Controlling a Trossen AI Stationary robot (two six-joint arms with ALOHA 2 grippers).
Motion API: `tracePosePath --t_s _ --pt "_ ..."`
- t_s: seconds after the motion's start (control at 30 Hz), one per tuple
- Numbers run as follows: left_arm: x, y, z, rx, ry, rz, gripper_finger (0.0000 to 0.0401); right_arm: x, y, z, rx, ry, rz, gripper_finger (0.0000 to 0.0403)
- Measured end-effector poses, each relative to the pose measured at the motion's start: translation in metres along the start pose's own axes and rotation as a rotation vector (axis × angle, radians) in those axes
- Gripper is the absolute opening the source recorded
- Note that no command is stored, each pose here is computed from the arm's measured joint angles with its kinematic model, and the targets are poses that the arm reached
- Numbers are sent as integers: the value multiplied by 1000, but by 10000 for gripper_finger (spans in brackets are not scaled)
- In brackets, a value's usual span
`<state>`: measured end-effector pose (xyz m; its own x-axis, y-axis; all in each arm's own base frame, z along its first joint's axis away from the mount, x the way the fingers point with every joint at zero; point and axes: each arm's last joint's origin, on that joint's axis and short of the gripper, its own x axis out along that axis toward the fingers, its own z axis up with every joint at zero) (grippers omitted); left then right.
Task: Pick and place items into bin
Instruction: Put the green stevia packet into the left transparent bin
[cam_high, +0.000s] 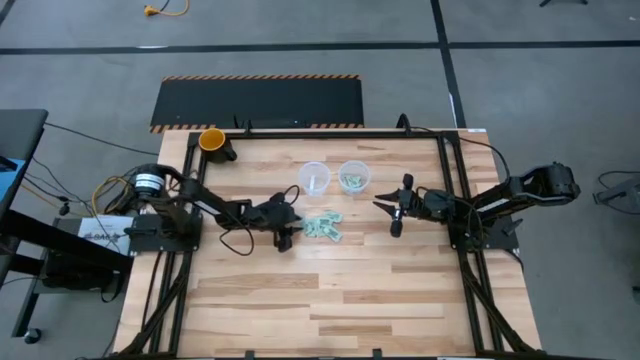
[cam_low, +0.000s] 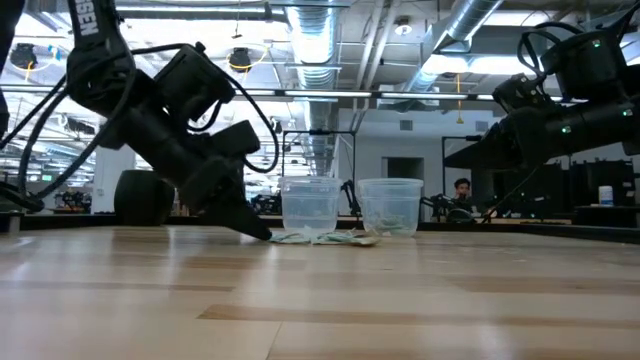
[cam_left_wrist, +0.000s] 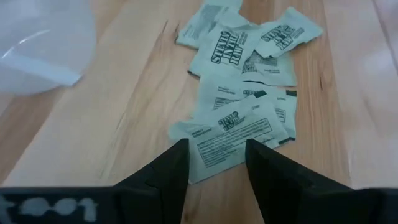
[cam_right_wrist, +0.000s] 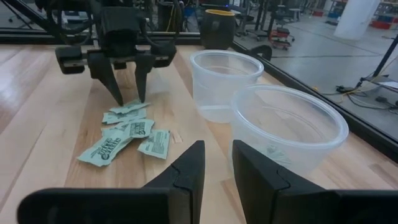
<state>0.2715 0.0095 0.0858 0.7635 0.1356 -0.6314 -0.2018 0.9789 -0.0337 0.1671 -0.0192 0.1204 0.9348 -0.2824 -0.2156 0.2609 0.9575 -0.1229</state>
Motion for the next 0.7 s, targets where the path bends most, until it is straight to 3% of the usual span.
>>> tracePosePath --t_s 0.3,0.57,0.7 --pt "5 -1 -3 -24 -8 -19 138 0 0 0 8 -4 1 75" --pt "5 -1 -5 -51 13 -53 18 0 0 0 9 -4 1 75" --pt "5 -2 -5 -57 15 -60 8 0 0 0 9 -4 2 75"
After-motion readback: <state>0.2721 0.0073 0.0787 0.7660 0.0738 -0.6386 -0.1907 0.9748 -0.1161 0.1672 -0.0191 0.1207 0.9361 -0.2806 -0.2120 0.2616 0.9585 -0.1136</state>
